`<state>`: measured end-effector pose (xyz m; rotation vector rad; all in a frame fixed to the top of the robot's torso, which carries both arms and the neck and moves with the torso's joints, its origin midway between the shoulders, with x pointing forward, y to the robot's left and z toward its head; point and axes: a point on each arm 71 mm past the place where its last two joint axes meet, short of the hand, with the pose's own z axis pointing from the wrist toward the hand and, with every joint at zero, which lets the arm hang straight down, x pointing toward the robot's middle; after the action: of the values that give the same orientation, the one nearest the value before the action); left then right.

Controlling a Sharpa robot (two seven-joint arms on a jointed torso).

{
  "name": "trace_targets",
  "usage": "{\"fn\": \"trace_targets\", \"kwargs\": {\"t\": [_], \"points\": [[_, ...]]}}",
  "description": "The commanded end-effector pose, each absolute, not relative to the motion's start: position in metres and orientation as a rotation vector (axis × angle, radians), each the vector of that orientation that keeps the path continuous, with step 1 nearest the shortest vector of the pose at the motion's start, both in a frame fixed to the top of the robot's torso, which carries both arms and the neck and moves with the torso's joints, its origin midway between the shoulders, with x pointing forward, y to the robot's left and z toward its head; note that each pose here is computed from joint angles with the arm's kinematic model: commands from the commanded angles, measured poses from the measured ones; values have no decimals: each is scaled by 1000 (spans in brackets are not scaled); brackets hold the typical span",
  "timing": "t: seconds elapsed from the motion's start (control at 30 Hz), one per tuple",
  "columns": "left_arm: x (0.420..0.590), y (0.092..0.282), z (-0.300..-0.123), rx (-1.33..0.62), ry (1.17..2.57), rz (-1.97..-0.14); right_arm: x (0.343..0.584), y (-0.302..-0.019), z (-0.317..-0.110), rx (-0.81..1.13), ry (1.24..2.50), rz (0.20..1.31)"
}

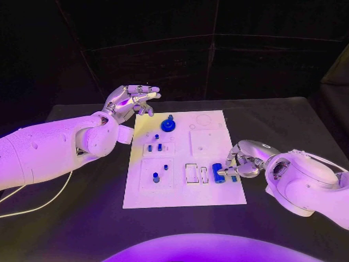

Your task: Assemble the parts on the task board

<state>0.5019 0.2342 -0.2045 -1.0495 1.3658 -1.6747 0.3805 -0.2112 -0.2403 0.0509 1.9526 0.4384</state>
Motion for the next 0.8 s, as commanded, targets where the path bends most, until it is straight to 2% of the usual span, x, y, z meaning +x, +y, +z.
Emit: {"fn": "trace_targets", "kwargs": {"t": [0.03, 0.43, 0.8], "points": [[502, 233, -203, -1048, 1367, -1693, 382, -211, -243, 3, 1955, 378], [502, 233, -204, -1048, 1368, -1694, 375, -194, -263, -25, 1999, 405], [501, 235, -204, -1049, 1366, -1690, 376, -195, -271, -25, 2023, 365]]}}
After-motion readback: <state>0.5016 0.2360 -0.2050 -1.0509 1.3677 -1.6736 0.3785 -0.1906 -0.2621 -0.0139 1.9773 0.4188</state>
